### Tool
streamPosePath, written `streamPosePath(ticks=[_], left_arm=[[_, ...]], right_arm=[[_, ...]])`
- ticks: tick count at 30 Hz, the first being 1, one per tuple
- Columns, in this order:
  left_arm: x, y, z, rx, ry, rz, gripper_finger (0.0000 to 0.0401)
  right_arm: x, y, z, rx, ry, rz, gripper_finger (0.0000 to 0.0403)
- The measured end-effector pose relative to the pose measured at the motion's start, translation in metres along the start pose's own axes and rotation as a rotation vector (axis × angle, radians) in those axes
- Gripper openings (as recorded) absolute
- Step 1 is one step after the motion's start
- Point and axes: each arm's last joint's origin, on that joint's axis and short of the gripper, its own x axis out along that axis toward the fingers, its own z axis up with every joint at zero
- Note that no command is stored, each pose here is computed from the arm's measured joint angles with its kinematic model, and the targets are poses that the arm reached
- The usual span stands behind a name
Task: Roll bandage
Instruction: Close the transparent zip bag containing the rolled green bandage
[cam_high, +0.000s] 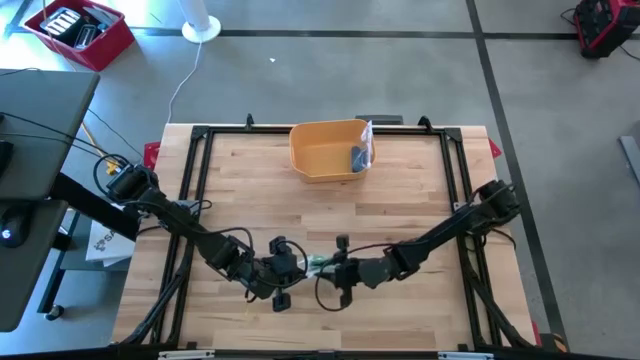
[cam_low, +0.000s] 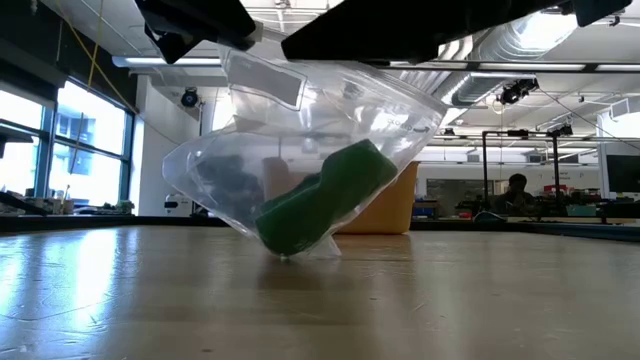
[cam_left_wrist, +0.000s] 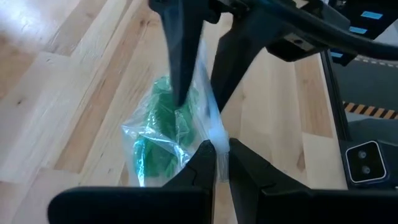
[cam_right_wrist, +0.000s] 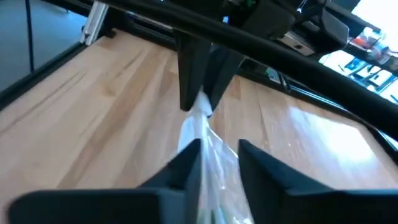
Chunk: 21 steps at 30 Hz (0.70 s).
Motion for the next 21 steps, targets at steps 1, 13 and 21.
streamPosePath(ticks=[1,13,21], left_arm=[[0.000,0.000,0.000,0.000,0.000,0.000,0.0019],[-0.018,-0.020,-0.012,0.174,-0.074,0.054,0.0077],[-0.014,-0.037,-0.030,0.285,-0.204,0.236,0.0113]], right_arm=[[0.000,0.000,-0.001,0.012,0.000,0.005,0.0075],[0.001,0.001,-0.001,0.110,0.001,0.045,0.0002],[0.002,-0.001,0.001,0.111,-0.021,0.037,0.0001]])
